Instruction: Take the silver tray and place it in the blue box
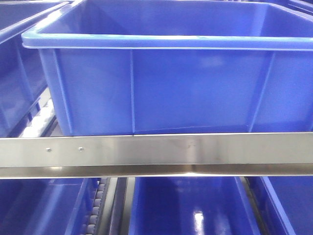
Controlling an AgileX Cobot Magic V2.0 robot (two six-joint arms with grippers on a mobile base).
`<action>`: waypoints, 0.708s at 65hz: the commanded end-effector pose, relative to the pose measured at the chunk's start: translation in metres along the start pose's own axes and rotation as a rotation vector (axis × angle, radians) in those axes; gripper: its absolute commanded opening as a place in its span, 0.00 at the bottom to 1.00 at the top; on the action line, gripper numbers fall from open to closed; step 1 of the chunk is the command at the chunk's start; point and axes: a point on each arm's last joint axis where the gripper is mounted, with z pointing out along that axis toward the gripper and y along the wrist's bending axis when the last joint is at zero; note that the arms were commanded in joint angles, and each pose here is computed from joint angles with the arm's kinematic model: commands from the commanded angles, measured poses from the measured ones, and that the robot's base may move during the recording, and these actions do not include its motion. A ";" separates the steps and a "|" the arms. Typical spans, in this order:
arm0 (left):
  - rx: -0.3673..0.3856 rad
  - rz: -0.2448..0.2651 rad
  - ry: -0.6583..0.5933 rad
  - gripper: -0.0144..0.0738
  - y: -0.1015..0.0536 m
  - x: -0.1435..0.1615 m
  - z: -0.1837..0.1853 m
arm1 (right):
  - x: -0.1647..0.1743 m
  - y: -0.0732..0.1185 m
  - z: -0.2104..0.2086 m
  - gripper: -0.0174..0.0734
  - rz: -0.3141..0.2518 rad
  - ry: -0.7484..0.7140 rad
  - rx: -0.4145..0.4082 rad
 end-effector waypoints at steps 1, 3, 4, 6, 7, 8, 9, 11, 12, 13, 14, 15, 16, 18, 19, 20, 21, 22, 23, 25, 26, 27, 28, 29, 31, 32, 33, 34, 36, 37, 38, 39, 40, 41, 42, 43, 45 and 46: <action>0.049 0.000 -0.080 0.06 -0.005 -0.015 0.000 | -0.017 -0.005 -0.001 0.25 0.044 -0.171 0.057; 0.049 0.000 -0.080 0.06 -0.005 -0.015 0.000 | -0.017 -0.006 -0.001 0.25 0.064 -0.176 0.067; 0.049 0.000 -0.080 0.06 -0.005 -0.015 0.000 | -0.016 -0.007 -0.001 0.25 0.079 -0.180 0.074; 0.049 0.000 -0.080 0.06 -0.005 -0.015 0.000 | -0.014 -0.008 -0.001 0.25 0.101 -0.178 0.083; 0.049 0.000 -0.080 0.06 -0.005 -0.015 0.000 | -0.013 -0.008 -0.001 0.25 0.108 -0.178 0.086; 0.049 0.000 -0.080 0.06 -0.005 -0.015 0.000 | -0.012 -0.008 -0.001 0.25 0.113 -0.174 0.088; 0.049 0.000 -0.080 0.06 -0.005 -0.015 0.000 | -0.012 -0.008 -0.002 0.25 0.120 -0.175 0.092; 0.049 0.000 -0.080 0.06 -0.005 -0.015 0.000 | -0.010 -0.008 -0.003 0.25 0.122 -0.175 0.094; 0.049 0.000 -0.080 0.06 -0.005 -0.015 0.000 | -0.009 -0.008 -0.003 0.25 0.122 -0.176 0.095; 0.049 0.000 -0.080 0.06 -0.005 -0.015 0.000 | -0.009 -0.008 -0.004 0.25 0.122 -0.177 0.096; 0.049 0.000 -0.080 0.06 -0.005 -0.015 0.000 | -0.008 -0.008 -0.005 0.25 0.121 -0.182 0.096; 0.049 0.000 -0.080 0.06 -0.005 -0.015 0.000 | -0.008 -0.008 -0.006 0.25 0.121 -0.186 0.097; 0.049 0.000 -0.080 0.06 -0.005 -0.015 0.000 | -0.008 -0.007 -0.008 0.25 0.120 -0.193 0.097; 0.049 0.000 -0.080 0.06 -0.005 -0.015 0.000 | -0.007 -0.007 -0.011 0.25 0.119 -0.202 0.099; 0.049 0.000 -0.080 0.06 -0.005 -0.015 0.000 | -0.007 -0.007 -0.012 0.25 0.119 -0.208 0.100; 0.049 0.000 -0.080 0.06 -0.005 -0.015 0.000 | -0.006 -0.007 -0.014 0.25 0.118 -0.216 0.101; 0.049 0.000 -0.080 0.06 -0.005 -0.015 0.000 | -0.006 -0.007 -0.016 0.25 0.118 -0.220 0.102; 0.049 0.000 -0.080 0.06 -0.005 -0.015 0.000 | -0.005 -0.006 -0.018 0.25 0.117 -0.225 0.104; 0.049 0.000 -0.080 0.06 -0.005 -0.015 0.000 | -0.004 -0.006 -0.020 0.25 0.117 -0.227 0.105; 0.049 0.000 -0.080 0.06 -0.005 -0.015 0.000 | -0.002 -0.006 -0.024 0.25 0.116 -0.227 0.108; 0.049 0.000 -0.080 0.06 -0.005 -0.015 0.000 | -0.001 -0.005 -0.025 0.25 0.116 -0.228 0.109; 0.049 0.000 -0.080 0.06 -0.005 -0.015 0.000 | 0.001 -0.005 -0.027 0.25 0.116 -0.228 0.111; 0.049 0.000 -0.080 0.06 -0.005 -0.015 0.000 | 0.002 -0.005 -0.029 0.25 0.116 -0.229 0.112; 0.049 0.000 -0.080 0.06 -0.005 -0.015 0.000 | 0.003 -0.005 -0.030 0.25 0.116 -0.231 0.114; 0.049 0.000 -0.080 0.06 -0.005 -0.015 0.000 | 0.007 -0.004 -0.034 0.25 0.114 -0.236 0.116; 0.049 0.000 -0.080 0.06 -0.005 -0.015 0.000 | 0.008 -0.004 -0.034 0.25 0.113 -0.237 0.117; 0.049 0.000 -0.080 0.06 -0.005 -0.015 0.000 | 0.010 -0.004 -0.034 0.25 0.114 -0.231 0.116; 0.049 -0.001 -0.078 0.06 -0.005 -0.015 0.001 | 0.011 -0.004 -0.033 0.25 0.114 -0.225 0.116; 0.049 -0.001 -0.078 0.06 -0.005 -0.015 0.001 | 0.013 -0.003 -0.031 0.25 0.115 -0.213 0.113; 0.049 -0.001 -0.078 0.06 -0.005 -0.015 0.001 | 0.014 -0.003 -0.031 0.25 0.115 -0.215 0.111; 0.049 -0.001 -0.078 0.06 -0.005 -0.015 0.001 | 0.015 -0.003 -0.032 0.25 0.115 -0.216 0.109; 0.049 -0.001 -0.078 0.06 -0.005 -0.015 0.001 | 0.016 -0.003 -0.032 0.25 0.115 -0.223 0.108; 0.049 -0.001 -0.078 0.06 -0.005 -0.015 0.001 | 0.016 -0.003 -0.032 0.25 0.115 -0.220 0.106; 0.049 -0.001 -0.078 0.06 -0.005 -0.015 0.001 | 0.016 -0.003 -0.032 0.25 0.116 -0.219 0.104; 0.049 -0.001 -0.078 0.06 -0.005 -0.015 0.001 | 0.015 -0.002 -0.032 0.25 0.115 -0.221 0.101; 0.049 -0.001 -0.078 0.06 -0.005 -0.015 0.001 | 0.015 -0.002 -0.032 0.25 0.113 -0.224 0.099; 0.049 -0.001 -0.078 0.06 -0.005 -0.015 0.001 | 0.015 -0.002 -0.032 0.25 0.114 -0.224 0.095; 0.049 -0.001 -0.078 0.06 -0.005 -0.015 0.001 | 0.015 -0.002 -0.032 0.25 0.114 -0.224 0.092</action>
